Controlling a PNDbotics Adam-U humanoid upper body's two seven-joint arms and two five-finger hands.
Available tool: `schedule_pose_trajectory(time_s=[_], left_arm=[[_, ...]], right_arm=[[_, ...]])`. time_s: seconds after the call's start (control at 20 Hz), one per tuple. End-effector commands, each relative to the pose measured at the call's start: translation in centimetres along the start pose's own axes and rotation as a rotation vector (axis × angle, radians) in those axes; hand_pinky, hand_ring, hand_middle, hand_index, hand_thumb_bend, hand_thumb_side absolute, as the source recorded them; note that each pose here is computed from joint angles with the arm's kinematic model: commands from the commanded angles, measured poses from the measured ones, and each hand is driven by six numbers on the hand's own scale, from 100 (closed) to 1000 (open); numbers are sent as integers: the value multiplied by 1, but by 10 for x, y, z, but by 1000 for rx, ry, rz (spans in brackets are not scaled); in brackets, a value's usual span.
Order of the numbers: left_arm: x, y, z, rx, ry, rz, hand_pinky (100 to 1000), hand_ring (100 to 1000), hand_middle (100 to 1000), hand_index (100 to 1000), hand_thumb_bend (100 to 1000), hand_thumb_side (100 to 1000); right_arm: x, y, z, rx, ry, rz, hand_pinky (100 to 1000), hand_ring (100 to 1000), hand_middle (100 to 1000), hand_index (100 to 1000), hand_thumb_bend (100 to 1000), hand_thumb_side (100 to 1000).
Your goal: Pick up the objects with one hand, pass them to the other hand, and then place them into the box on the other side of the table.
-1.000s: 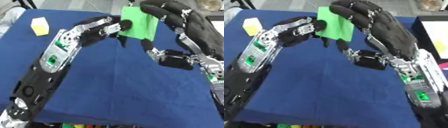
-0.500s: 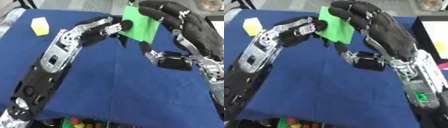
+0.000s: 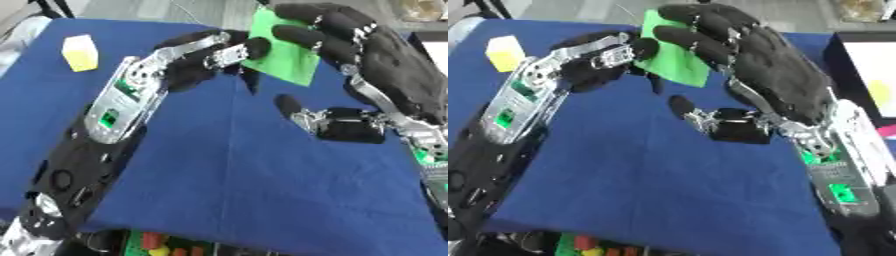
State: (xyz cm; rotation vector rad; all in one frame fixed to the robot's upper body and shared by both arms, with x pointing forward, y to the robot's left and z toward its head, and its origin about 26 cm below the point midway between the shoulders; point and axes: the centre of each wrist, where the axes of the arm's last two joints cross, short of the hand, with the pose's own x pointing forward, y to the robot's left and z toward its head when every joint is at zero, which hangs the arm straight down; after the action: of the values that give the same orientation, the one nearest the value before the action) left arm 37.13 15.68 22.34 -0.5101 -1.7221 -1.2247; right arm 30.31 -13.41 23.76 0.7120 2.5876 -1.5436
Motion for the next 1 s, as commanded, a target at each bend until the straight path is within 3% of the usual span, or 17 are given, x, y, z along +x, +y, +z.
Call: schedule_pose_trajectory(time_s=[0.05,0.2,1.0], left_arm=[[14,4,-2,2,-34,-33,693,514,435,594,100,741],[15,4,-2,1,-40,-32,693,513,435,593,100,741],[18,0,0,-12,-56,-60,694,515,432,592,100,726]], right_arm=[[0,-10,-2,5,-20,45,897,912,921,926,297,148],[0,-11,-2,6,-20,56,890,904,913,921,286,100],[-2,-12,-1,-15,39,128,796,823,848,894,214,100]])
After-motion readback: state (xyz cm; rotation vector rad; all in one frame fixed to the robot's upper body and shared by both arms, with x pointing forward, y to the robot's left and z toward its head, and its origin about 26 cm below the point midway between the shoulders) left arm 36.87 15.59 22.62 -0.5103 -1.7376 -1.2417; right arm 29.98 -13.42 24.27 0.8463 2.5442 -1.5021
